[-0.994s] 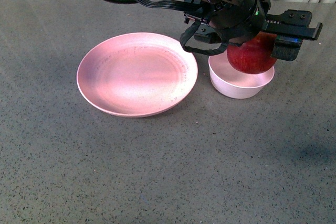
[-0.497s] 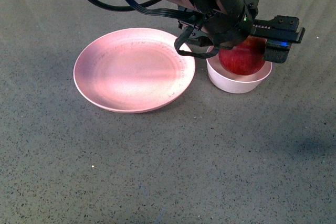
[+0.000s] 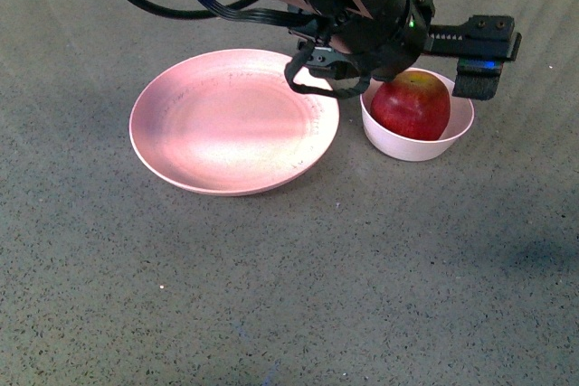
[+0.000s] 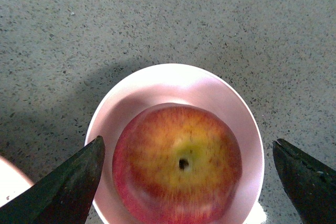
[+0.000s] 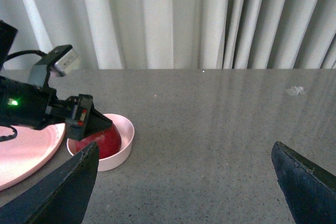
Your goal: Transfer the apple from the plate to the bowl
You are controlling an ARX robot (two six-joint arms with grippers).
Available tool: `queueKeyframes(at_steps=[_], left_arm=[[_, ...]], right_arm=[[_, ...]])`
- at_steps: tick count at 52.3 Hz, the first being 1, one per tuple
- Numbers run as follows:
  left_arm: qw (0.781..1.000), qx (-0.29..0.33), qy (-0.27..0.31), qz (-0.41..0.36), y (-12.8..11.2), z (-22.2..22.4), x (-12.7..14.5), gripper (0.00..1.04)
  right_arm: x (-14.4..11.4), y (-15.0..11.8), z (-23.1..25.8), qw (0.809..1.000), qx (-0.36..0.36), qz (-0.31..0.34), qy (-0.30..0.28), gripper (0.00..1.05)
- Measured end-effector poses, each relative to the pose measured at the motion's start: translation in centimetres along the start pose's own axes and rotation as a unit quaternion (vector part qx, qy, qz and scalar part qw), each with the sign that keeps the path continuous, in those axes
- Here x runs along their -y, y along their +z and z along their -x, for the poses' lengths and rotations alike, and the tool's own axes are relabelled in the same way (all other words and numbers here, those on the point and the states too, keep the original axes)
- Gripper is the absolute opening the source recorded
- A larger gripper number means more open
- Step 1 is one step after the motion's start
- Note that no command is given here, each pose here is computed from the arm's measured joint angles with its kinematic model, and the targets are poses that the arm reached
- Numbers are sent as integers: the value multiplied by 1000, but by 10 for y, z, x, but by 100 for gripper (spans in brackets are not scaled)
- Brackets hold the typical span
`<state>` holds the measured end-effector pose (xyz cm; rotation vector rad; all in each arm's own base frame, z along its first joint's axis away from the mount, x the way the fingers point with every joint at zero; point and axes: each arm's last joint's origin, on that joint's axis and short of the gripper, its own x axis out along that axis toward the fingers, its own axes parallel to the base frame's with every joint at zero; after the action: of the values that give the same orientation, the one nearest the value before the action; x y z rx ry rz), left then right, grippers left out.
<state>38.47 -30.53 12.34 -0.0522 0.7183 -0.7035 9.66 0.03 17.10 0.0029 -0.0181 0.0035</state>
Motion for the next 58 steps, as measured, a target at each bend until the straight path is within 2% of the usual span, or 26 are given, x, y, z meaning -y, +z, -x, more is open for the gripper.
queueKeyframes(at_steps=[15,25,27,29,31,33,36,41,48,50,58], left_arm=[[996,77,4,34,36,64,-18,96],[990,122,21,61,43,105,-43,96],[976,190,97,40,42,110,-47,89],[959,240,149,22,38,115,-50,84],[923,299,240,8,24,130,-58,75],[896,331,294,1,8,149,-66,66],[879,356,317,-5,-10,178,-76,54],[872,363,327,-13,-34,212,-85,36],[879,342,333,-17,-77,244,-94,7],[879,340,332,-18,-83,249,-95,2],[880,342,330,-21,-101,268,-95,2]], right_arm=[[0,0,0,1000,0,0,0,96],[0,0,0,1000,0,0,0,96],[0,0,0,1000,0,0,0,96],[0,0,0,1000,0,0,1,96],[0,0,0,1000,0,0,1,96],[0,0,0,1000,0,0,0,96],[0,0,0,1000,0,0,0,96],[0,0,0,1000,0,0,0,96],[0,0,0,1000,0,0,0,96],[0,0,0,1000,0,0,0,96],[0,0,0,1000,0,0,0,96]])
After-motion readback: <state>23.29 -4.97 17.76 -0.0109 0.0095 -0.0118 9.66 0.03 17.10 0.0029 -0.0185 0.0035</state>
